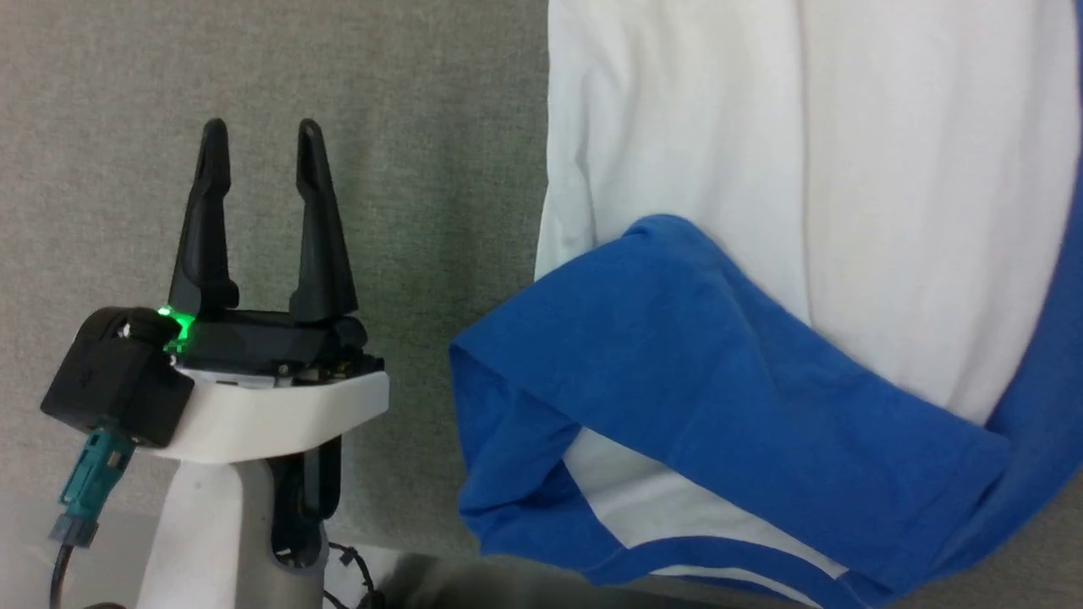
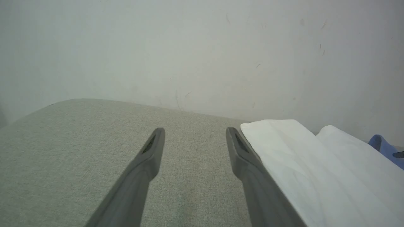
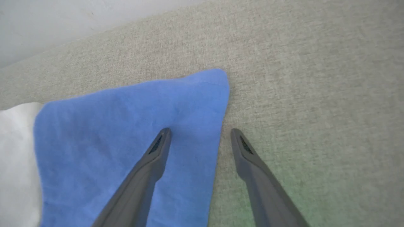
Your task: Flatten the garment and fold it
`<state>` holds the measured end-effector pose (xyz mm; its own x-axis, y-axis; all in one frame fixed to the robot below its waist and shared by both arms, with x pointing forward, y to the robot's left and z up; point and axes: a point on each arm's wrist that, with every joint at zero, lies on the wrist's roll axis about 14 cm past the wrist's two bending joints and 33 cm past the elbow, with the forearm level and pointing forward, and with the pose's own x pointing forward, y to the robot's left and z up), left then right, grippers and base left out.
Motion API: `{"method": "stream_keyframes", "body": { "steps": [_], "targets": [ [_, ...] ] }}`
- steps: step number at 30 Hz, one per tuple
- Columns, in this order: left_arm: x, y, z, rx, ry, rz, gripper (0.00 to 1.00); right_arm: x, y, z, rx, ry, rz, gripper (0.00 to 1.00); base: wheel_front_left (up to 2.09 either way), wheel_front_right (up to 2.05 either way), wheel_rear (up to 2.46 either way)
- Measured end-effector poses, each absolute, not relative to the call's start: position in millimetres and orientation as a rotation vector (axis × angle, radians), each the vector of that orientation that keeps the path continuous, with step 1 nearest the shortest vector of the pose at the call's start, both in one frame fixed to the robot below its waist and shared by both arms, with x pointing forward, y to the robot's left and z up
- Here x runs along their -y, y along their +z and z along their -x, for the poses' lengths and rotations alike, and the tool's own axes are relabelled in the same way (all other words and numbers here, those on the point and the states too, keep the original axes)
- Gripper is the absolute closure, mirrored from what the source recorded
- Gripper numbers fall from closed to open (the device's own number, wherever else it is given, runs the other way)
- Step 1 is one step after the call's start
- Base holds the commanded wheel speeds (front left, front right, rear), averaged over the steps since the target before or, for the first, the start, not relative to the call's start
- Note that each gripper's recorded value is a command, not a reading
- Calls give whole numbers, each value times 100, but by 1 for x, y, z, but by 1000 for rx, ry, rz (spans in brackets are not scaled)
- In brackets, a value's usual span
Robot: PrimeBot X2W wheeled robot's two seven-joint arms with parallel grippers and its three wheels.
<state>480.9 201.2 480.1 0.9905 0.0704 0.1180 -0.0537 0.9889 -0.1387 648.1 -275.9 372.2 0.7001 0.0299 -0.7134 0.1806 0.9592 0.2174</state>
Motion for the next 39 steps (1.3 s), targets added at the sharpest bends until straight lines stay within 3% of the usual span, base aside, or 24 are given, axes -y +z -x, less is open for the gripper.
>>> {"method": "stream_keyframes", "body": {
  "steps": [8, 9, 10, 11, 16, 22, 28, 33, 39],
  "targets": [
    [-212, 454, -483, 66, 93, 101, 0, 271, 343, -667, -860, -83, -257, 0, 0, 0, 0],
    [-214, 453, -483, 64, 97, 96, 0, 270, 341, -666, -877, -84, -270, 51, 0, 0, 0],
    [-214, 452, -483, 62, 99, 96, 0, 271, 341, -666, -891, -88, -285, 82, 0, 0, 0],
    [-214, 452, -483, 61, 97, 97, 0, 271, 342, -665, -902, -90, -292, 100, 0, 0, 0],
    [-214, 459, -481, 74, 99, 96, 0, 271, 348, -659, -904, -96, -261, 100, 0, 0, 0],
    [-218, 467, -470, 74, 115, 104, 0, 262, 375, -657, -729, -70, -156, 100, 0, 0, 0],
    [-214, 474, -447, 54, 114, 124, 0, 264, 438, -649, -507, -48, -52, 100, 0, 0, 0],
    [-216, 482, -419, 48, 136, 145, 0, 226, 470, -620, -392, 51, -9, 100, 0, 0, 0],
    [-211, 499, -392, 70, 137, 168, 0, 147, 507, -558, -275, 252, -9, 100, 0, 0, 0]
  ]
}}
